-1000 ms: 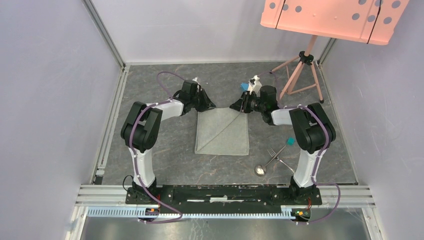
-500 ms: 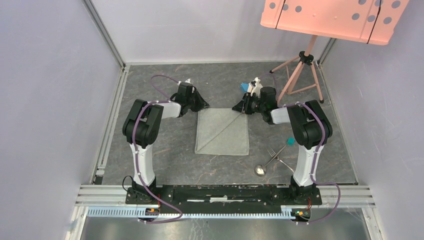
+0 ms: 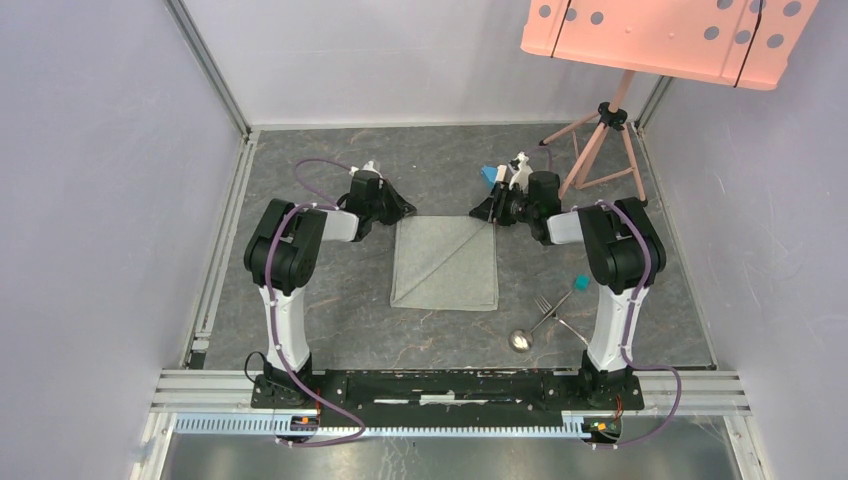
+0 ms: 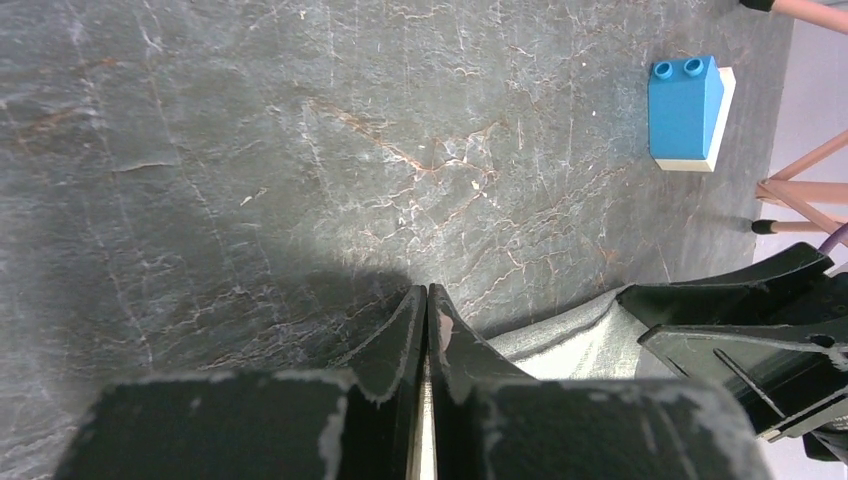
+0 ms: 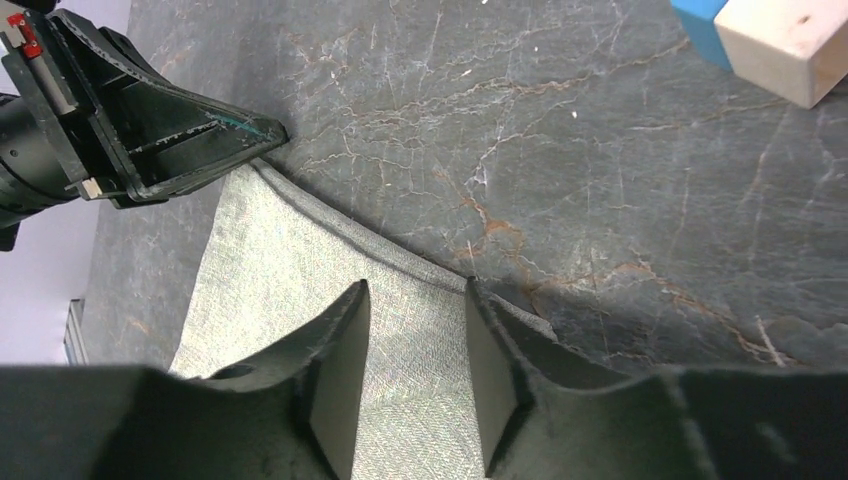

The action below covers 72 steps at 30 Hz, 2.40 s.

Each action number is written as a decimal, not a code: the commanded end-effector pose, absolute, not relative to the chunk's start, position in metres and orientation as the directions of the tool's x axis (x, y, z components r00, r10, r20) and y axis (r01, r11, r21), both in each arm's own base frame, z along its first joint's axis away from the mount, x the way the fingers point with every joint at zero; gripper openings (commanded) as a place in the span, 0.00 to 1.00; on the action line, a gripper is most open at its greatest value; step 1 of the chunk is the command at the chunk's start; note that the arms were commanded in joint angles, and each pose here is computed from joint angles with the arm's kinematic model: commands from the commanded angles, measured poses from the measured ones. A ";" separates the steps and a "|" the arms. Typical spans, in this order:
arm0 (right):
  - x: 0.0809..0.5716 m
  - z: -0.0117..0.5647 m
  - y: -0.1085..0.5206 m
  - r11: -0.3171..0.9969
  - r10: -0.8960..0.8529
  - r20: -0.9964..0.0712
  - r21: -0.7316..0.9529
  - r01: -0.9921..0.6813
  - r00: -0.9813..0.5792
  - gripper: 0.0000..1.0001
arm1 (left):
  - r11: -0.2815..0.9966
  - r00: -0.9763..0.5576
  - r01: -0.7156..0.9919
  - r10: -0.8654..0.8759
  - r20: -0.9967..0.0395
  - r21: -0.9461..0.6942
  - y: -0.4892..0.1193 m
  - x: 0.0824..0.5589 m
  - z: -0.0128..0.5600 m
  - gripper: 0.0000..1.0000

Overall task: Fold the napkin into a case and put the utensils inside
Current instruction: Smooth out the upper triangle-folded napkin at the center of the board, then rotate the upper triangle-folded napkin at the center of the board.

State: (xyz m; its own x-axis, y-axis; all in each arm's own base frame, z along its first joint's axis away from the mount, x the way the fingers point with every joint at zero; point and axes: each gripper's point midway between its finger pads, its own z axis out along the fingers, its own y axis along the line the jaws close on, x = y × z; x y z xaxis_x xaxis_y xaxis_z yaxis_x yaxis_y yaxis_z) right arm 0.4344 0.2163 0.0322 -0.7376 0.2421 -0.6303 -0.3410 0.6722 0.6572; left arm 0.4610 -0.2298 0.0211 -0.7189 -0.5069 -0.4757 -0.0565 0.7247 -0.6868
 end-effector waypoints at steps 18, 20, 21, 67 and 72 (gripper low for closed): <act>0.289 0.065 0.282 0.766 -0.189 -0.717 0.320 -0.557 -0.671 0.58 | 0.751 -0.678 0.219 -0.342 -0.650 -0.623 -0.192 0.330 0.210 0.73; 0.267 0.059 0.298 0.736 -0.238 -0.705 0.318 -0.598 -0.668 0.51 | 0.746 -0.672 0.225 -0.346 -0.654 -0.626 -0.185 0.308 0.212 0.75; 0.262 0.056 0.300 0.743 -0.258 -0.702 0.295 -0.600 -0.664 0.46 | 0.745 -0.672 0.225 -0.348 -0.653 -0.629 -0.181 0.297 0.211 0.76; 0.185 0.054 0.325 0.657 -0.602 -0.547 0.073 -0.750 -0.581 0.42 | 0.733 -0.669 0.171 -0.404 -0.624 -0.659 -0.151 0.213 0.149 0.81; 0.183 0.046 0.328 0.656 -0.614 -0.529 0.070 -0.752 -0.585 0.47 | 0.727 -0.655 0.183 -0.412 -0.634 -0.661 -0.150 0.211 0.155 0.82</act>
